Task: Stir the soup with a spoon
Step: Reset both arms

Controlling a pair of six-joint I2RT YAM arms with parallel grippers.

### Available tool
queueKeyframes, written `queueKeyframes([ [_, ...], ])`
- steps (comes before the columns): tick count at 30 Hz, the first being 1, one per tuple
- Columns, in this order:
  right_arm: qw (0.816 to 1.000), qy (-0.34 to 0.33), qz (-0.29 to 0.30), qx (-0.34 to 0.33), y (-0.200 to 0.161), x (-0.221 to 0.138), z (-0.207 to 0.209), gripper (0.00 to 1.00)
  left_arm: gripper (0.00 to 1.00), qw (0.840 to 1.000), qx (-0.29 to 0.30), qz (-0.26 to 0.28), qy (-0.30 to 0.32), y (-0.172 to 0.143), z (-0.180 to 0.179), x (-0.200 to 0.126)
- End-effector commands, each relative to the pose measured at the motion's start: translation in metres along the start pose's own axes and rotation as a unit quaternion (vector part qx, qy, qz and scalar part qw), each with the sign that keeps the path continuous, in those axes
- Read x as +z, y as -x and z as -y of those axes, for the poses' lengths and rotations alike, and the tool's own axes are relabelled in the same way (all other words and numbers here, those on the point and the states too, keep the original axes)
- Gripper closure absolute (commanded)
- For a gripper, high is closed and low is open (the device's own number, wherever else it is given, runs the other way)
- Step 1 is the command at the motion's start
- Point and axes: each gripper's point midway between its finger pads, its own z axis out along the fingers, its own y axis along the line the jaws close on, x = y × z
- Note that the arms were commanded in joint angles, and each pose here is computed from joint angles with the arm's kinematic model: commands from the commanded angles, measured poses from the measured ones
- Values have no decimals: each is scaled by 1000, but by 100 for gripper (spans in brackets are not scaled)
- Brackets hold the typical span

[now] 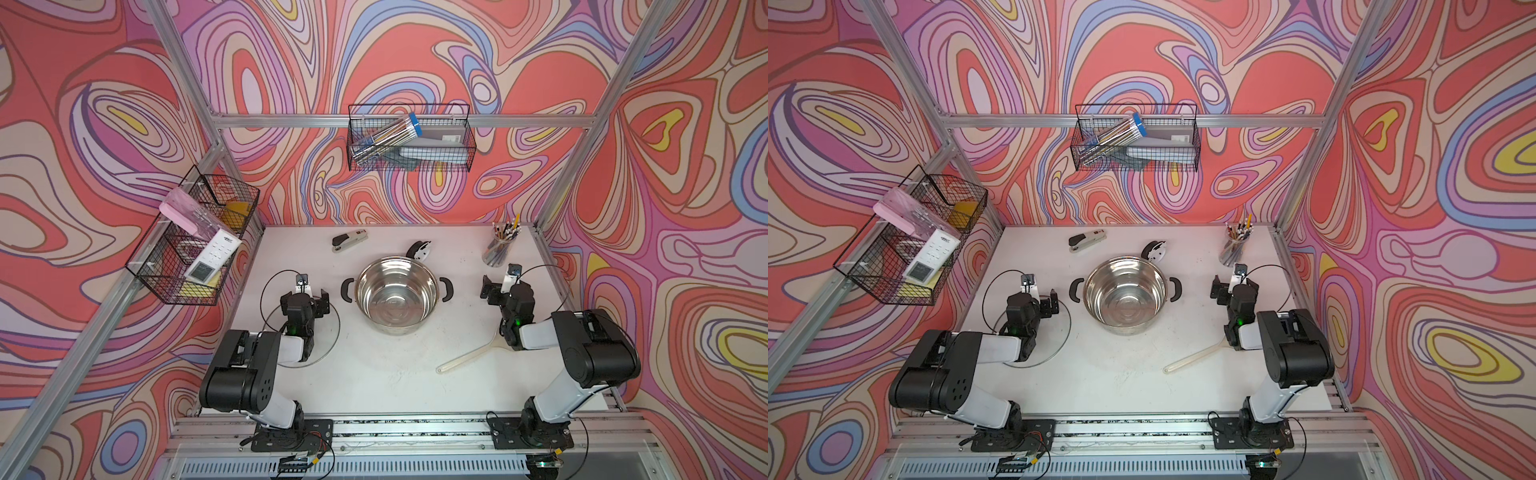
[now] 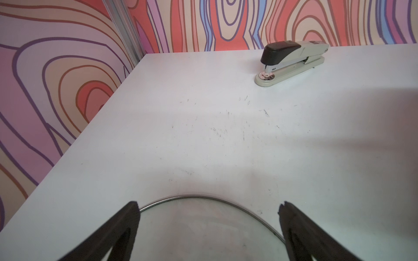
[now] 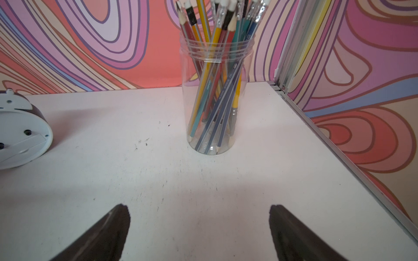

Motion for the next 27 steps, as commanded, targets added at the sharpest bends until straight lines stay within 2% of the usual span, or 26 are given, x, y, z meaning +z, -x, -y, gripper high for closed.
queueKeyframes([
  [1, 1000, -4, 2, 7, 2, 5, 2, 2, 1, 1000, -3, 9, -18, 8, 3, 3],
  [17, 1000, -12, 8, 8, 4, 3, 5, 2, 1, 1000, -4, 12, -18, 8, 2, 1],
  [23, 1000, -12, 7, 8, 4, 3, 5, 2, 1, 998, 2, 0, -65, 7, 15, 5],
  [27, 1000, -11, 7, 8, 3, 3, 4, 2, 1, 998, 2, 4, -65, 7, 14, 3],
])
